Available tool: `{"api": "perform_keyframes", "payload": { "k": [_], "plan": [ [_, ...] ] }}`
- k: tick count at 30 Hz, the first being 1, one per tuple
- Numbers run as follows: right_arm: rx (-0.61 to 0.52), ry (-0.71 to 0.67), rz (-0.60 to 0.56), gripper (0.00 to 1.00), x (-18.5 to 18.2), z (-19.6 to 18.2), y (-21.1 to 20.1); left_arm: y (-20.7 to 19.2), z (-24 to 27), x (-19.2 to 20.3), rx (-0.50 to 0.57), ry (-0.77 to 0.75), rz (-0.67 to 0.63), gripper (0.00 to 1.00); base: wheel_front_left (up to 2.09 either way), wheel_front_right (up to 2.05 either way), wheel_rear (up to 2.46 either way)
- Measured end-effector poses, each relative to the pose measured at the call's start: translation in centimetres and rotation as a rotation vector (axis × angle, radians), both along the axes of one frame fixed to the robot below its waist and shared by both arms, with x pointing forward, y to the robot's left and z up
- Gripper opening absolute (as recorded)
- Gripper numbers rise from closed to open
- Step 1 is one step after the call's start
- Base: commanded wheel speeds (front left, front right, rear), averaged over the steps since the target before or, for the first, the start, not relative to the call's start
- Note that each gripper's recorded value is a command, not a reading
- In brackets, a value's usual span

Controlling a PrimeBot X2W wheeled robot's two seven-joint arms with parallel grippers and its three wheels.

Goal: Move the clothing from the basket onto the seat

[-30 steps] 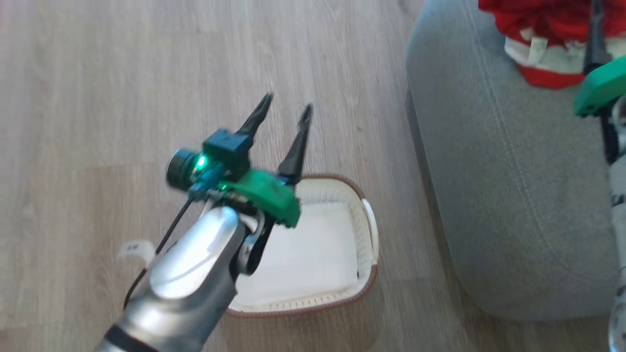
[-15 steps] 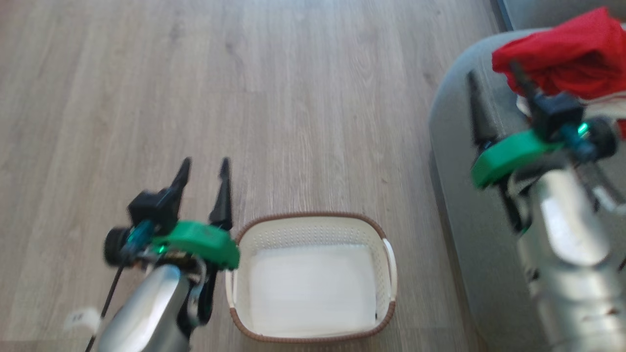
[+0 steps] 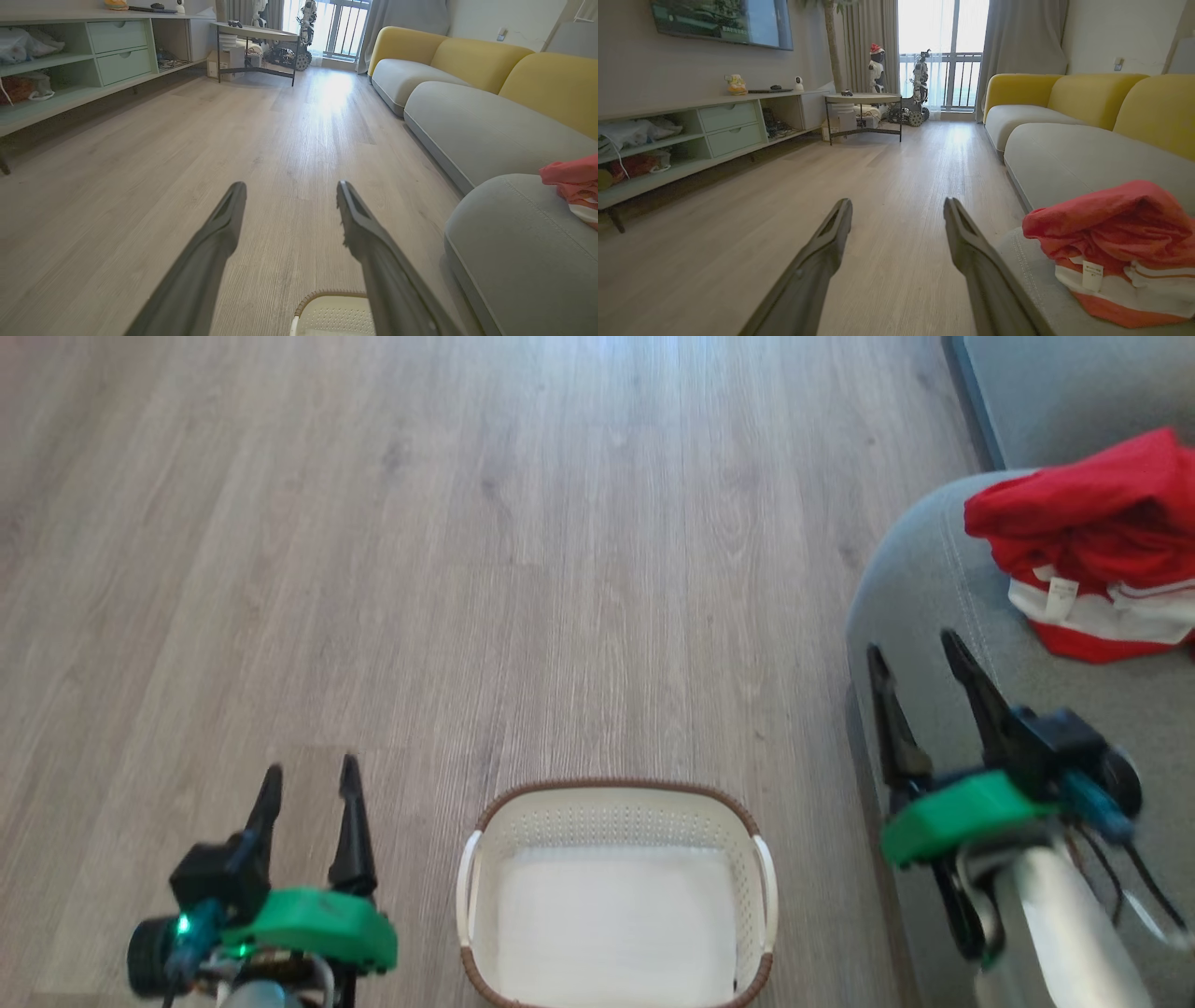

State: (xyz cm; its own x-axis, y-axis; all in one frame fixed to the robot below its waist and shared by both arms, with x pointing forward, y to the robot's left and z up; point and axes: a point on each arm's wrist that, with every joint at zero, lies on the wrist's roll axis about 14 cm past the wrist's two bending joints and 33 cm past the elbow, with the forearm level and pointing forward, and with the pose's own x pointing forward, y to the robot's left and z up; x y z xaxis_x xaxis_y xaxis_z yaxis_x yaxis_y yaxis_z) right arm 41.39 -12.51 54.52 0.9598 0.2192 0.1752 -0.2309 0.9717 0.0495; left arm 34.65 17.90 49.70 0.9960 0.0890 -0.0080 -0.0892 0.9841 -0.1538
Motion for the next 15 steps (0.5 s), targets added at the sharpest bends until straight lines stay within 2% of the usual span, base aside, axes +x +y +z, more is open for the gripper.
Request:
{"api": "perform_keyframes", "payload": {
  "k": [5, 15],
  "plan": [
    [0.075, 0.033, -0.023, 1.0, -2.3, -1.2, -1.0, 0.9, -0.3, -1.4, 0.006, 0.004, 0.028, 1.0, 0.0, 0.0, 0.0],
    [0.112, 0.065, -0.042, 1.0, -4.1, -2.3, -1.5, 2.0, -1.2, -3.1, 0.021, 0.029, 0.056, 1.0, 0.0, 0.0, 0.0]
  ]
}}
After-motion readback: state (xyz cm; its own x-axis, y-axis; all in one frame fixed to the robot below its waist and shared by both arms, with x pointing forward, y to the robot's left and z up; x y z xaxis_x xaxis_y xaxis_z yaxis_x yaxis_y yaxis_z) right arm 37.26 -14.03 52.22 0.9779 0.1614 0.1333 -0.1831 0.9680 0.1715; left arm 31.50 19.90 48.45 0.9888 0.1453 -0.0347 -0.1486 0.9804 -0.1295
